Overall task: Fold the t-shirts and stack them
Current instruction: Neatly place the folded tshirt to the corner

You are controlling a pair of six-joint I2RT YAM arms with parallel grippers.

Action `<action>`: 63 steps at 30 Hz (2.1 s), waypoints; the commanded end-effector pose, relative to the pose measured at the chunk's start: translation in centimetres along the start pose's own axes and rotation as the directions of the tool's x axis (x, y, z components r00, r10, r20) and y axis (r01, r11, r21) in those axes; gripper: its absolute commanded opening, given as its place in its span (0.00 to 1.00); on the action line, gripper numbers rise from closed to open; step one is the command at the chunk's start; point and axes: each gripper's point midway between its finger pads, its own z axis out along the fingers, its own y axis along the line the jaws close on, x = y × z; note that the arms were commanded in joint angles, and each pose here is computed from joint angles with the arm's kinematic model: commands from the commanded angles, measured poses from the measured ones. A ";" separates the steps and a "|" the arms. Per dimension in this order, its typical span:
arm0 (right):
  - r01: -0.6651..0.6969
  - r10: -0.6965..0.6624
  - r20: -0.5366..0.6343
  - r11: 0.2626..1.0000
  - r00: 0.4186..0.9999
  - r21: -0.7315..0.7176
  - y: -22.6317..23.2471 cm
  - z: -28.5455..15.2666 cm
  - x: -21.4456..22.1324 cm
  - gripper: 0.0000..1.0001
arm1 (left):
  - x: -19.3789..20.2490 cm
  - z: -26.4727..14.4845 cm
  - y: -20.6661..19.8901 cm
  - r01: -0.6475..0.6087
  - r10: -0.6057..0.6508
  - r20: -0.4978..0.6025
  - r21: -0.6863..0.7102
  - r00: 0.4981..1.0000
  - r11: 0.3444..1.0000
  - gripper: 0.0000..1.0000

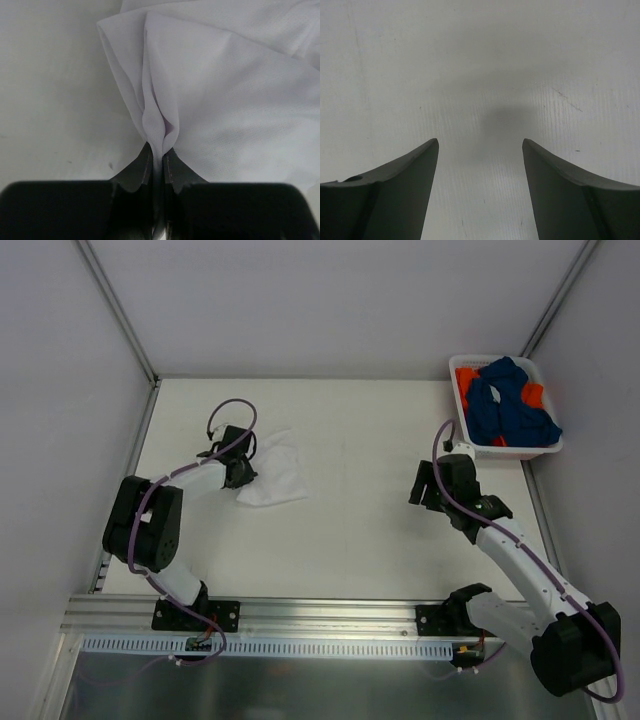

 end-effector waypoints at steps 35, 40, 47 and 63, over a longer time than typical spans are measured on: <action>0.099 -0.098 -0.024 0.994 0.995 0.036 -0.5 0.2 0.6 0.72 | -17.0 4.2 19.5 0.225 -0.195 0.118 -0.377 0.974 0.899 0.07; 0.101 -0.100 -0.048 0.994 0.994 0.033 -0.2 0.7 1.1 0.72 | -20.5 -1.0 18.8 0.231 -0.099 0.295 -0.456 0.950 0.859 0.60; 0.105 -0.103 -0.059 0.994 0.993 0.033 0.1 0.7 1.8 0.73 | -24.3 -8.4 12.8 0.208 -0.001 0.482 -0.375 0.876 0.903 0.76; 0.095 -0.093 -0.030 0.994 0.995 0.062 -0.9 -1.3 2.5 0.73 | -14.8 2.4 4.0 -0.001 0.018 0.139 -0.117 0.990 0.993 0.00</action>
